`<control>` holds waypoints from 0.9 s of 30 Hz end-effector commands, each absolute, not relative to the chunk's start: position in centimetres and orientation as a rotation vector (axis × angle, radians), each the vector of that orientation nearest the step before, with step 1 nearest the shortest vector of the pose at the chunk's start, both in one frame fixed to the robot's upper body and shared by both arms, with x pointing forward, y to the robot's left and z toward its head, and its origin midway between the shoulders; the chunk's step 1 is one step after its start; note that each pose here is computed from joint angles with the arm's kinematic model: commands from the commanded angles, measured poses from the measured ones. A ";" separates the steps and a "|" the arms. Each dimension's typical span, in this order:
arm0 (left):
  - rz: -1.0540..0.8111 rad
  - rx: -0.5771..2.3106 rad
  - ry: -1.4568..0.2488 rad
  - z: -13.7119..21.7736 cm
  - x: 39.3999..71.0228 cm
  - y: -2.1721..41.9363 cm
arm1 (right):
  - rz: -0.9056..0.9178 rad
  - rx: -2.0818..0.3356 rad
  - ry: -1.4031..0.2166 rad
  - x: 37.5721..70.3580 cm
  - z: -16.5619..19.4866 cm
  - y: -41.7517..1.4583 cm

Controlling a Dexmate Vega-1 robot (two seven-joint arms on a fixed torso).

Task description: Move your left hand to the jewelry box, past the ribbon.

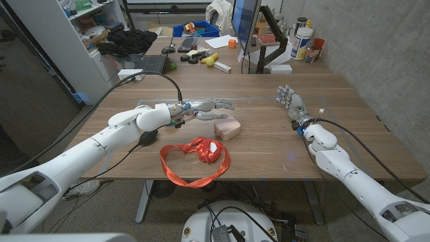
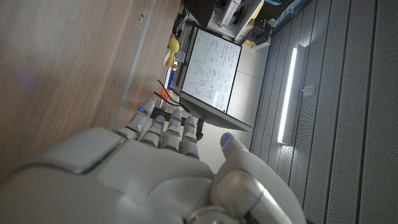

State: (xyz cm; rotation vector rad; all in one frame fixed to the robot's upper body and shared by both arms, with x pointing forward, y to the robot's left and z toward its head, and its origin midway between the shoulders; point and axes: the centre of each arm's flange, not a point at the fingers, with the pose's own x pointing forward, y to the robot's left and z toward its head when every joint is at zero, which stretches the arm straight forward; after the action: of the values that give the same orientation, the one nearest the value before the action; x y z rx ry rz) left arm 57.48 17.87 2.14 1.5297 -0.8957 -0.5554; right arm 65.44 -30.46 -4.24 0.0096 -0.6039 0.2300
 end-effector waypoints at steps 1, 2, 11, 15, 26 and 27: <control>-0.563 1.532 -0.884 2.0 57.7 18.0 | 0.232 0.008 -0.599 65.6 -4.3 -30.3; -0.562 1.532 -0.884 2.0 57.7 18.0 | 0.232 0.008 -0.599 65.6 -4.3 -30.3; -0.565 1.533 -0.877 1.9 57.8 18.0 | 0.231 0.005 -0.603 65.7 -4.1 -30.4; -0.567 1.532 -0.872 1.8 57.9 18.0 | 0.232 0.005 -0.600 65.7 -4.1 -30.4; -0.574 1.531 -0.848 1.6 58.4 18.2 | 0.233 0.014 -0.587 66.5 -4.5 -30.3; -0.574 1.531 -0.846 1.6 58.5 18.2 | 0.234 0.016 -0.586 66.5 -4.6 -30.3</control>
State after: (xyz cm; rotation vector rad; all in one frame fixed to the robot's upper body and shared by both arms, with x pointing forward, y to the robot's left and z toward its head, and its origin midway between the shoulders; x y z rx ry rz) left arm 58.01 18.09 1.72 1.5313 -0.8659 -0.5678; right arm 65.98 -30.41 -4.32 0.0070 -0.5938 0.2325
